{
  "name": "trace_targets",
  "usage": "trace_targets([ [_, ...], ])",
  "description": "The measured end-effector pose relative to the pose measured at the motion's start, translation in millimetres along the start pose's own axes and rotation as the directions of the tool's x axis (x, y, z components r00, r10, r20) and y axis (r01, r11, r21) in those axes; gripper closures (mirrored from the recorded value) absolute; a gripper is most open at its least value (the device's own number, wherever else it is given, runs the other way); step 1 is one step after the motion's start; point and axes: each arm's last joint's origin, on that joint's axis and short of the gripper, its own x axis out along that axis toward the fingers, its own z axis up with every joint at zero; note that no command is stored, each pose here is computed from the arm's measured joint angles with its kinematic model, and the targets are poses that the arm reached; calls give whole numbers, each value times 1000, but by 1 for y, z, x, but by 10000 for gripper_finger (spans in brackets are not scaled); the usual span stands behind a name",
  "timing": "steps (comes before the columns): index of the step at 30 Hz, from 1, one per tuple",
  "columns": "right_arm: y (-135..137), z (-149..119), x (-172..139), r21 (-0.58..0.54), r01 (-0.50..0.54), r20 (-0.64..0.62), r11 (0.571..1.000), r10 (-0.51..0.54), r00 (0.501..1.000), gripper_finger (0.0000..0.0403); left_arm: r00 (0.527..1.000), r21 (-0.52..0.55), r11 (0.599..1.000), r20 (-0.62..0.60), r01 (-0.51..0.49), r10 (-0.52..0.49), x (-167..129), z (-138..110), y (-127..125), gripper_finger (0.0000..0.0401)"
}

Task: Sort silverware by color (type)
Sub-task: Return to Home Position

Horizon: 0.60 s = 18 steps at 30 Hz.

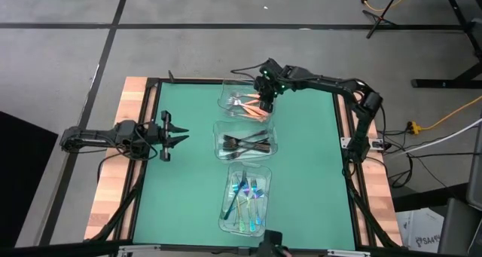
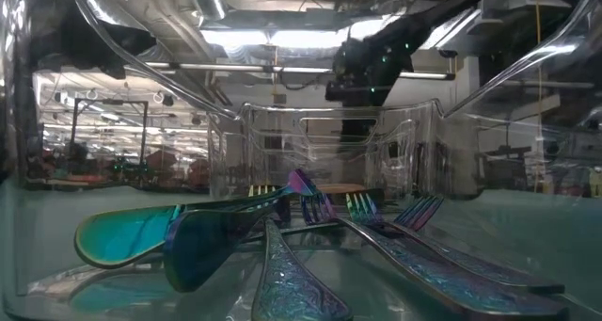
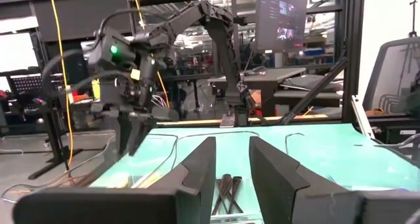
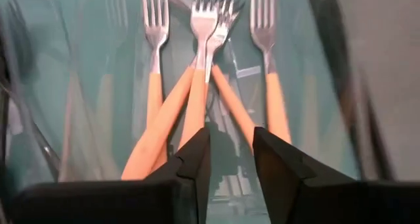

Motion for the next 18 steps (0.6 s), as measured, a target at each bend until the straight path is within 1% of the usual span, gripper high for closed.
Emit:
trace_targets([
  [5,15,25,-31,-45,32,37,998,-31,999,316,1000,-1,1000,1,0,0,0,0,0,315],
  [10,45,46,-77,-116,31,106,993,-19,994,332,1000,-1,1000,2,1,-1,0,0,0,315],
  [14,79,51,-119,-186,25,163,982,6,987,348,1000,-1,1000,2,0,0,0,0,0,315],
  [18,116,43,-164,-237,48,200,970,1,980,366,1000,-1,1000,2,0,0,0,0,0,315],
])
